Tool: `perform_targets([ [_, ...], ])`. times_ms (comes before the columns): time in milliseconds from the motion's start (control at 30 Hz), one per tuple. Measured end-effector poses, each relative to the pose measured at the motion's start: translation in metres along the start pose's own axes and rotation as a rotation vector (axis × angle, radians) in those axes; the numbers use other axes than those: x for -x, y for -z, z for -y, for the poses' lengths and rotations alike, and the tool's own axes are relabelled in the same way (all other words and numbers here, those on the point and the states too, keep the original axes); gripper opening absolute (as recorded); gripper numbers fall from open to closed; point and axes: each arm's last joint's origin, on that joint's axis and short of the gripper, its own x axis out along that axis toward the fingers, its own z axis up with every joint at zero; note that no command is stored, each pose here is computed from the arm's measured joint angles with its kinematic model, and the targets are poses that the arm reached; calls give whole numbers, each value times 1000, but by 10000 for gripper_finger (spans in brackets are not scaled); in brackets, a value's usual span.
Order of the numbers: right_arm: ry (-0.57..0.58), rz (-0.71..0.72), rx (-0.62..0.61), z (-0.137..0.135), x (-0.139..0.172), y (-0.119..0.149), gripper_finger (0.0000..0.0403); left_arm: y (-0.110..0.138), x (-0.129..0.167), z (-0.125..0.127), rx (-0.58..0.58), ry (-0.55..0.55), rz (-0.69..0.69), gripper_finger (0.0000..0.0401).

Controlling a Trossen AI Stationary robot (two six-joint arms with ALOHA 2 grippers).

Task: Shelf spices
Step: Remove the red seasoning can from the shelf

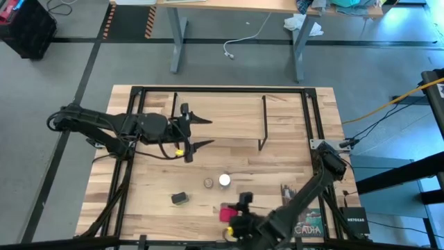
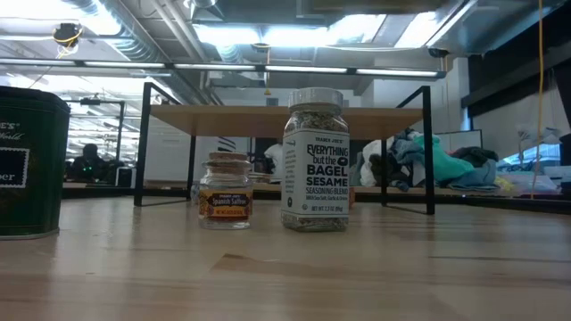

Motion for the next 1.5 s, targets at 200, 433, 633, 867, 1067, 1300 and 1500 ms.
perform_targets([
  [200,-181,-44,110,22,-28,-20,208,11,0,14,35,42,-21,282],
  [433,-347,-24,167,48,-56,-36,208,17,5,29,80,56,-38,282],
  [633,-502,6,162,66,-92,-33,208,11,21,43,107,37,-12,282],
  [867,-508,41,149,85,-122,-23,208,1,58,58,121,-29,47,282],
  [1067,-578,112,107,96,-139,-20,208,1,73,70,97,-116,49,282],
  [1300,-606,117,71,104,-155,-10,209,1,81,76,69,-151,54,282],
  [1500,-600,98,39,107,-161,-4,211,1,83,77,42,-158,53,282],
])
